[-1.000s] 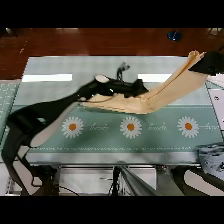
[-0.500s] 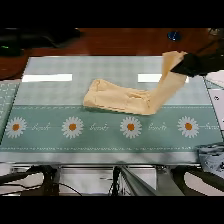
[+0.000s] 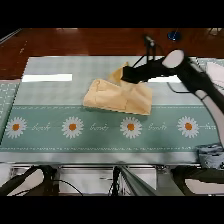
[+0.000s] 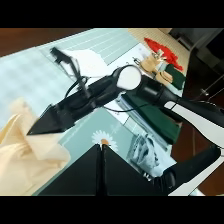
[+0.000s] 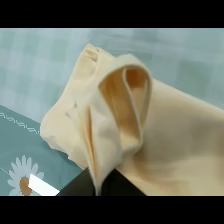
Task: Fold the shirts.
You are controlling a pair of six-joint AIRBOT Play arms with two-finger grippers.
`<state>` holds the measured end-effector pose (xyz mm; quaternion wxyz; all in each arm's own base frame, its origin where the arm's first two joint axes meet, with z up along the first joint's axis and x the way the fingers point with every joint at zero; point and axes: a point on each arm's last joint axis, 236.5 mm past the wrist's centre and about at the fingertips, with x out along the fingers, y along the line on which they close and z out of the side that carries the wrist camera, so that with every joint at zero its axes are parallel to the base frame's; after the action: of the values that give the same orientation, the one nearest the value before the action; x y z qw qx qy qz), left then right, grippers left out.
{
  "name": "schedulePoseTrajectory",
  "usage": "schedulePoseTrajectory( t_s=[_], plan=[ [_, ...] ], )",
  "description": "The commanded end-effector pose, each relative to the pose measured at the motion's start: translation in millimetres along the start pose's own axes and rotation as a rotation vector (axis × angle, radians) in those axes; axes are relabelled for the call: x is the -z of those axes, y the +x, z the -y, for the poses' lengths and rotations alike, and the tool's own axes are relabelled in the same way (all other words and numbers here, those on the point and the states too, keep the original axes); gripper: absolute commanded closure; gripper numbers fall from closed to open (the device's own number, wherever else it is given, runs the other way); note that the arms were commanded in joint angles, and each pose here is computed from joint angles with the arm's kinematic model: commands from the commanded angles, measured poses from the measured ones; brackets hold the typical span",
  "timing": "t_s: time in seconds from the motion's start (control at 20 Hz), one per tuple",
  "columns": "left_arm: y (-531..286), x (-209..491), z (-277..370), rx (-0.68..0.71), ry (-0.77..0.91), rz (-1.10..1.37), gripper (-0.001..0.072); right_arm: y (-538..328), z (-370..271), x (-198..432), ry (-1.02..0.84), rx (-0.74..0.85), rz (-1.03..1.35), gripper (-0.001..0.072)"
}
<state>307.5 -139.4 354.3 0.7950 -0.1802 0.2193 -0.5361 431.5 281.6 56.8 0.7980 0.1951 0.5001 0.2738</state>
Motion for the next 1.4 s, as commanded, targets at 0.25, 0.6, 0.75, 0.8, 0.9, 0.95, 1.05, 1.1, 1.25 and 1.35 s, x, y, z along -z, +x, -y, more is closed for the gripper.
schedulePoseTrajectory(
  t_s=[0.25, 0.6, 0.75, 0.8, 0.9, 0.95, 1.05, 1.1, 1.25, 1.35],
  plan=[
    [14, 25, 9, -0.030, 0.023, -0.115, 0.0682, 128, -62, 36, 0.113, -0.089, 0.101, 0.0606],
    [26, 56, -10, -0.050, -0.037, -0.200, 0.0681, 109, -109, 5, 0.202, -0.200, 0.270, 0.0111],
    [30, 75, -24, -0.037, -0.119, -0.218, 0.0680, 40, -104, -40, 0.064, -0.189, 0.347, 0.0113],
    [31, 83, -31, -0.045, -0.143, -0.231, 0.0680, 13, -91, -49, 0.006, -0.152, 0.340, 0.0113],
    [28, 107, -62, -0.145, -0.183, -0.287, 0.0680, -47, -32, -52, -0.104, 0.019, 0.260, 0.0114],
    [24, 118, -85, -0.226, -0.197, -0.310, 0.0680, -80, 18, -42, -0.120, 0.167, 0.185, 0.0118],
    [14, 137, -127, -0.379, -0.210, -0.339, 0.0672, -149, 129, -5, -0.084, 0.513, -0.017, 0.0197],
    [10, 144, -142, -0.431, -0.216, -0.347, 0.0561, -180, 176, 17, -0.032, 0.648, -0.116, 0.0196],
    [7, 163, -167, -0.485, -0.258, -0.366, 0.0181, -192, 232, 71, 0.147, 0.609, -0.241, 0.0141],
    [5, 176, -180, -0.508, -0.300, -0.397, 0.0181, -162, 236, 89, 0.292, 0.442, -0.190, 0.0102]
  ],
)
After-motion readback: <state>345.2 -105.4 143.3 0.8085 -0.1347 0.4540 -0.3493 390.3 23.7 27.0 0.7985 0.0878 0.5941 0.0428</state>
